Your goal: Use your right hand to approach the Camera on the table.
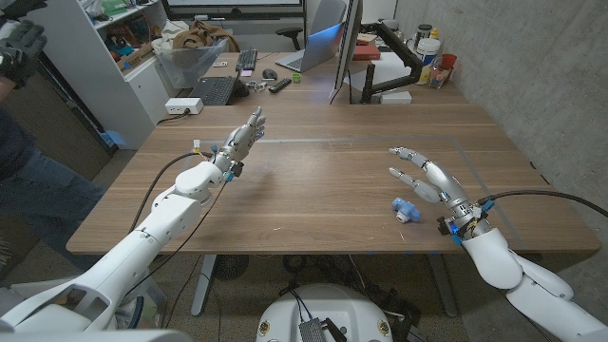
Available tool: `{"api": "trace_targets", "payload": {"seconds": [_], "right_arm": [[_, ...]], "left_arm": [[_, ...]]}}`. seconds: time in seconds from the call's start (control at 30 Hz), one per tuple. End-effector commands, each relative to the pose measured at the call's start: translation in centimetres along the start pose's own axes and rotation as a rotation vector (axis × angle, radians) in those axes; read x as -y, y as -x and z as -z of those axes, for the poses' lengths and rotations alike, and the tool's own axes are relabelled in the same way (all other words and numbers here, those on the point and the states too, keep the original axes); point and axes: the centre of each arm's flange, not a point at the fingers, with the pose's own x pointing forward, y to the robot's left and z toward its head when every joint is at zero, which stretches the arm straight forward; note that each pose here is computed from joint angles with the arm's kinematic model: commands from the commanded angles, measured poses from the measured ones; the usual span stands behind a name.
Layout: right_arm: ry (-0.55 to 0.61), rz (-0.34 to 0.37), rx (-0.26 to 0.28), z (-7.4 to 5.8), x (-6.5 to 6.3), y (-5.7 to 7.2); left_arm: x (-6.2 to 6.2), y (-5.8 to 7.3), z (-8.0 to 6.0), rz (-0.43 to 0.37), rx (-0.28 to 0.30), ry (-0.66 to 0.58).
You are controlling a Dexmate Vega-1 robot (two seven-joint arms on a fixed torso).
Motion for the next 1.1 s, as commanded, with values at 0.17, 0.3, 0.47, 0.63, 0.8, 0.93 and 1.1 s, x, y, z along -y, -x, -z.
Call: {"api": "trace_targets", "payload": {"seconds": [0.17,0.3,0.47,0.63,0.8,0.93,1.1], "right_arm": [[0.078,-0.017,-0.010,-0.2,-0.3,0.8],[0.104,-0.023,-0.008,-0.4,-0.4,1.0],[0.135,-0.029,-0.004,-0.5,-0.6,1.2],[0.159,-0.041,-0.001,-0.6,-0.8,1.3],[0.176,-0.069,-0.009,-0.6,-1.2,1.5],[0.187,-0.087,-0.016,-0.7,-1.4,1.6],[0.200,-0.103,-0.019,-0.8,-1.7,1.6]], "left_arm": [[0.4,-0.2,-0.4,0.015,0.008,-0.008],[0.4,-0.2,-0.4,0.016,0.008,-0.007],[0.4,-0.1,-0.3,0.017,0.003,-0.008],[0.4,0.0,-0.3,0.015,0.004,-0.008],[0.4,0.0,-0.3,0.017,0.008,-0.003],[0.5,-0.1,-0.4,0.018,0.013,0.000],[0.5,-0.1,-0.4,0.018,0.017,-0.001]]}}
